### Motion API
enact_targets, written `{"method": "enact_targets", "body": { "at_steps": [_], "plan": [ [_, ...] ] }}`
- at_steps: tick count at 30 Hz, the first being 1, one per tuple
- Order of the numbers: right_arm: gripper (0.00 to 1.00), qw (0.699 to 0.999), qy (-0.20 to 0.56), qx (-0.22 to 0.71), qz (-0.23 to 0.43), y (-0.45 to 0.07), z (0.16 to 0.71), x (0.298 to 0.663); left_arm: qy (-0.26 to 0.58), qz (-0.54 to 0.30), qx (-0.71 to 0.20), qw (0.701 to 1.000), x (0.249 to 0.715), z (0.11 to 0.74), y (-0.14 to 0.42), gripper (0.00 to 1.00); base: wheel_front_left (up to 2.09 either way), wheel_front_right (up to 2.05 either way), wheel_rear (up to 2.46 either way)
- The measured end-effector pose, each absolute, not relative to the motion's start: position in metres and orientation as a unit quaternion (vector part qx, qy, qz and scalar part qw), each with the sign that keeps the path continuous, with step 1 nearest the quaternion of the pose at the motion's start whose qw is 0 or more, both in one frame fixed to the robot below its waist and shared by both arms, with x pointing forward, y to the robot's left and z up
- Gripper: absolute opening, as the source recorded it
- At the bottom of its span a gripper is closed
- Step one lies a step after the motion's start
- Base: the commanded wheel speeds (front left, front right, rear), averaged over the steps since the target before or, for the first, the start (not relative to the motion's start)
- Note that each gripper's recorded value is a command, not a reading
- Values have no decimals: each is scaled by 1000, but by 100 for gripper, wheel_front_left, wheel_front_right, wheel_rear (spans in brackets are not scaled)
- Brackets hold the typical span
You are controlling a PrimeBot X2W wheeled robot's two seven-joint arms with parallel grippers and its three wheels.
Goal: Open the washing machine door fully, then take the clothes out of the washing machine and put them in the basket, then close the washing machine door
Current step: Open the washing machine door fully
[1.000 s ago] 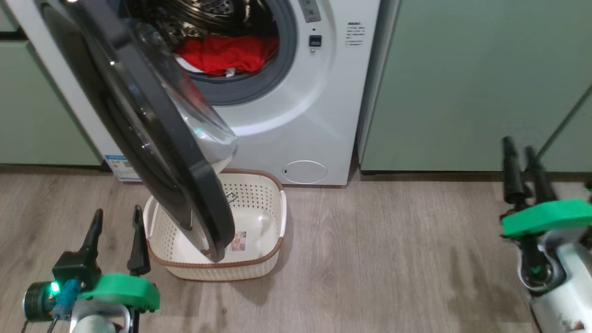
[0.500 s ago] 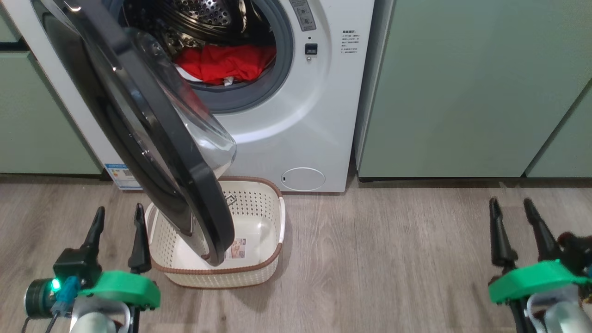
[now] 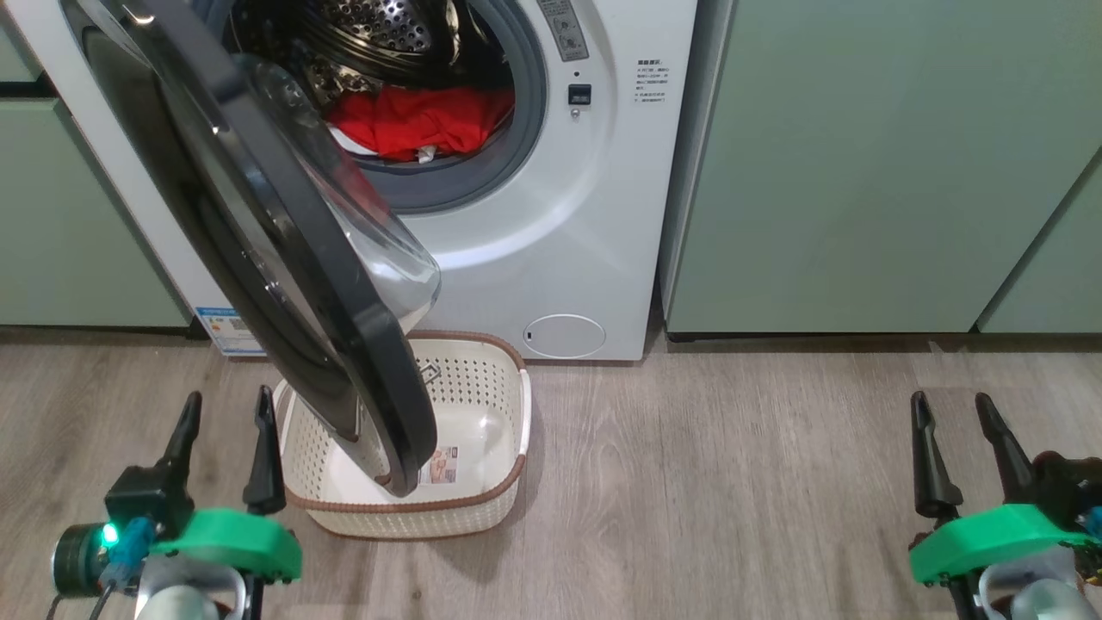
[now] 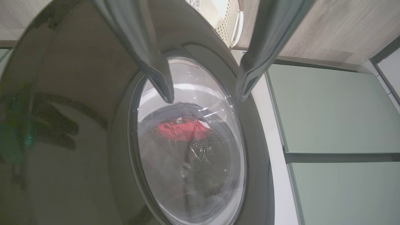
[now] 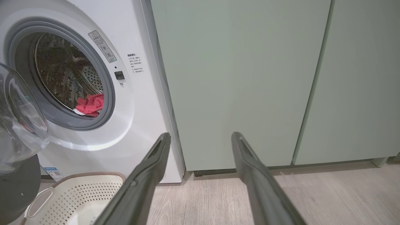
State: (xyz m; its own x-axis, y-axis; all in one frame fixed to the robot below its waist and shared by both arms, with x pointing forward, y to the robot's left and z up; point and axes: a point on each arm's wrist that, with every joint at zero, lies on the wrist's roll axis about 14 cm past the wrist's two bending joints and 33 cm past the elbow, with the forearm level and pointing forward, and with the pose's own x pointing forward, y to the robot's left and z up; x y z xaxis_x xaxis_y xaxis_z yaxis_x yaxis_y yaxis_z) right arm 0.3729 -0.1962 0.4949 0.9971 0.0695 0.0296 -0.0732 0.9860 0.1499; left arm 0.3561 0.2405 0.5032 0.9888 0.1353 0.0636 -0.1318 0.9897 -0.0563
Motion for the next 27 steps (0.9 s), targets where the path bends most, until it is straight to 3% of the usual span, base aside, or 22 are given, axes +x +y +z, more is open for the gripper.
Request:
{"method": "enact_targets", "body": {
  "at_steps": [13,14,15,20,27],
  "plan": [
    [100,997,-13,75,29,-199,495,373,-25,65,-27,997,355,497,239,100,0,0,0],
    [100,997,-13,75,29,-199,495,373,-25,65,-27,997,355,497,239,60,0,0,0],
    [100,997,-13,75,28,-199,495,373,-21,66,-29,997,354,495,239,0,0,0,0],
    [100,997,-12,76,23,-201,493,373,-25,79,-62,995,353,494,246,0,0,0,0],
    [100,997,-6,80,18,-202,490,374,-143,154,-102,972,349,562,293,0,0,0,0]
  ]
}}
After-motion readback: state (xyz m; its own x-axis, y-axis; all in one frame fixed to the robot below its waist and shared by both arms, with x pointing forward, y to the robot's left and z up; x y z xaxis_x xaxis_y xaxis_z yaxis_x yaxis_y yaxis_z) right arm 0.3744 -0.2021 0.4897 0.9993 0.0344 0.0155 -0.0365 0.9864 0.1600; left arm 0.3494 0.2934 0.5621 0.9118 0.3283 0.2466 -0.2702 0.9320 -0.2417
